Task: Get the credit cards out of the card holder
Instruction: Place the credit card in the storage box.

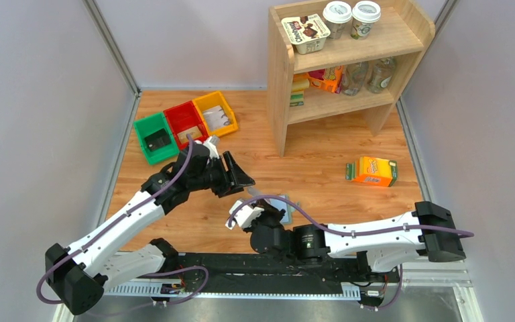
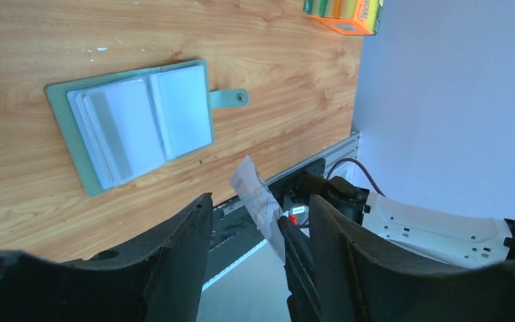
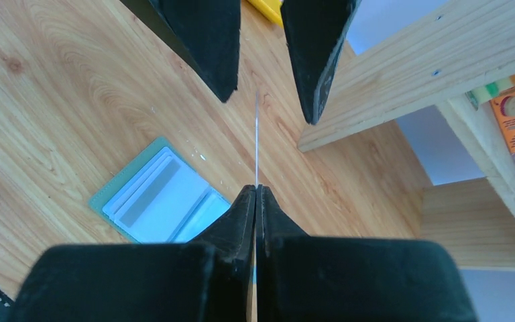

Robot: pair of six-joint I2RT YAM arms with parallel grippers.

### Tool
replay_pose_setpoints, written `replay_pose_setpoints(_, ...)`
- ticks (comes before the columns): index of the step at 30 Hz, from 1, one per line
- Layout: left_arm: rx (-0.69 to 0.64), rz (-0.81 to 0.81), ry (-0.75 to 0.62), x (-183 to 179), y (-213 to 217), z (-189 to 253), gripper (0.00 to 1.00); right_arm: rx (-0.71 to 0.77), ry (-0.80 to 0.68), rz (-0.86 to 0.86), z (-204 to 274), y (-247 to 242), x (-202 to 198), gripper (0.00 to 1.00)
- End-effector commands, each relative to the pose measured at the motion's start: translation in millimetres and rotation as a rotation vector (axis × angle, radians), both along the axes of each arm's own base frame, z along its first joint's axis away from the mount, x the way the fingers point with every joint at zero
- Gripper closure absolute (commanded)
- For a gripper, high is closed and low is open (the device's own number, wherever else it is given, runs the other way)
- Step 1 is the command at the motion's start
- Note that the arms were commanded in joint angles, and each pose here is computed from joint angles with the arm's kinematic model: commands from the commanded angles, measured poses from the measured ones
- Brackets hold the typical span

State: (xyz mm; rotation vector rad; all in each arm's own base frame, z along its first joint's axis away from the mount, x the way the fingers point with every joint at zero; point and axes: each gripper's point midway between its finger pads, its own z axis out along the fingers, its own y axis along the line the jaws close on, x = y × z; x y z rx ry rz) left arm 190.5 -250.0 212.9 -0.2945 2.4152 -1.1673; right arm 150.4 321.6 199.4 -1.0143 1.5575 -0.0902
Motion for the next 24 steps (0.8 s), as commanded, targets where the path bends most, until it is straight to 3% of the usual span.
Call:
replay_pose_setpoints(1,-0.097,-0.016,0.007,0,-13,10,0.40,0.048,-0.076,-0.029,26,11,3,1.00)
replay_pose_setpoints(5,-0.097,-0.029,0.024,-2,-15,3,0.59,0.043,-0.085,-0.025,26,12,3,1.00)
replay_pose_setpoints(10,-0.075,0.020,-0.003,4,-7,-7,1.00,0.082,-0.080,-0.013,27,17,3,1.00)
replay_pose_setpoints(13,-0.061,0.048,-0.073,11,-1,-7,1.00,0.118,-0.045,-0.015,23,17,3,0.98)
replay_pose_setpoints(15,-0.035,0.062,-0.132,15,5,-9,1.00,0.157,-0.004,-0.027,21,15,6,0.87)
replay_pose_setpoints(19,0.019,0.105,-0.257,30,20,-14,1.00,0.284,0.144,-0.045,12,6,15,0.39)
replay_pose_setpoints(24,0.081,0.218,-0.404,60,45,-17,1.00,0.550,0.322,-0.141,3,-20,37,0.10)
